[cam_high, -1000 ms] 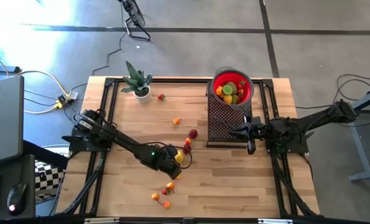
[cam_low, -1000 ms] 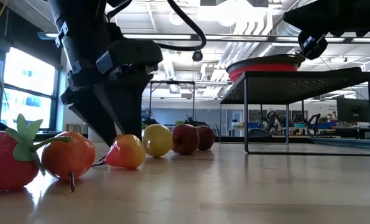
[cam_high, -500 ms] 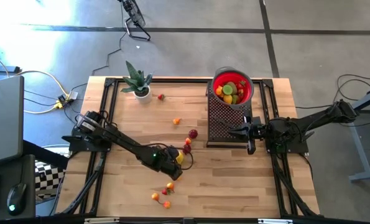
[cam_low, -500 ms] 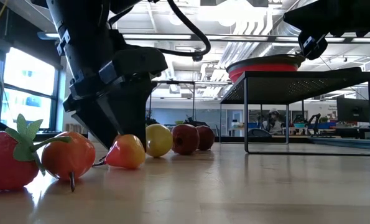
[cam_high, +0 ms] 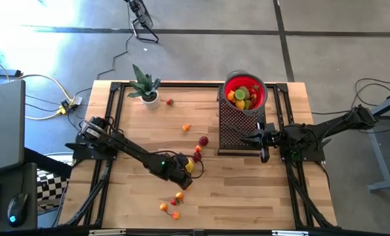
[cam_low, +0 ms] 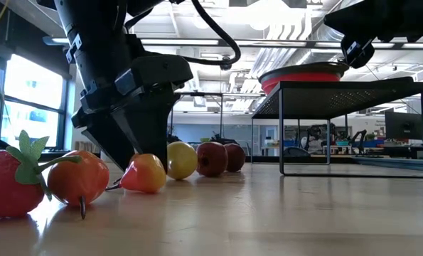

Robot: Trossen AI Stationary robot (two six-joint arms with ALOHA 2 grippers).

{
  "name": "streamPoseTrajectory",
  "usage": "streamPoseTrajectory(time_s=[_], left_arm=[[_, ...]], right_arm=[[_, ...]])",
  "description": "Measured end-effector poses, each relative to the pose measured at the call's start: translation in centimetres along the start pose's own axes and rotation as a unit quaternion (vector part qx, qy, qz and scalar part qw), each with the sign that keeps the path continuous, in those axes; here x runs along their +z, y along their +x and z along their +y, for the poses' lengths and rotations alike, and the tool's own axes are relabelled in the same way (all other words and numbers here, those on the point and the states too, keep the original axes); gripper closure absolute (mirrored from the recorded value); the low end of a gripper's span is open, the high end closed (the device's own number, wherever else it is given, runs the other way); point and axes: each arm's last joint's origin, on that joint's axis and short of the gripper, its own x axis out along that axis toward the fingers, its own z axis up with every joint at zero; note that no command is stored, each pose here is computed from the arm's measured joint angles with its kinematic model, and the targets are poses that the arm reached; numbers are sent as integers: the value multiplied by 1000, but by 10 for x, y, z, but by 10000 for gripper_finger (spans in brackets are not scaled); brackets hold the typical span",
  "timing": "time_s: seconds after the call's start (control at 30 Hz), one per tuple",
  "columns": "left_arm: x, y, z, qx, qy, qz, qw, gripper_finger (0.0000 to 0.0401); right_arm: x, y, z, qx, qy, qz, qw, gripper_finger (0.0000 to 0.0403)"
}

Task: Pick & Place Fruit
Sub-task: Put the pear into the strainer bowl on the shelf

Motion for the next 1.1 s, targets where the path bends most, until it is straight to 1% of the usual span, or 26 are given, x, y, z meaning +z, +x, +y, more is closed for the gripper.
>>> streamPoseTrajectory(time_s=[0.27, 0.33, 0.57, 0.77, 0.9, 1.1], left_arm=[[0, 0, 0, 0, -4, 1, 1000, 102], [0, 0, 0, 1, -4, 1, 1000, 112], [0, 0, 1, 4, -4, 2, 1000, 168], [0, 0, 0, 1, -5, 2, 1000, 198], [0, 0, 0, 0, -5, 2, 1000, 207], [0, 0, 0, -3, -5, 8, 1000, 208]], right_arm=[[0, 0, 0, 0, 0, 0, 1000, 398], [0, 0, 0, 0, 0, 0, 1000, 398], [0, 0, 0, 0, 0, 0, 1000, 398], [0, 0, 0, 0, 0, 0, 1000, 398], [0, 0, 0, 0, 0, 0, 1000, 398], [0, 0, 0, 0, 0, 0, 1000, 398]])
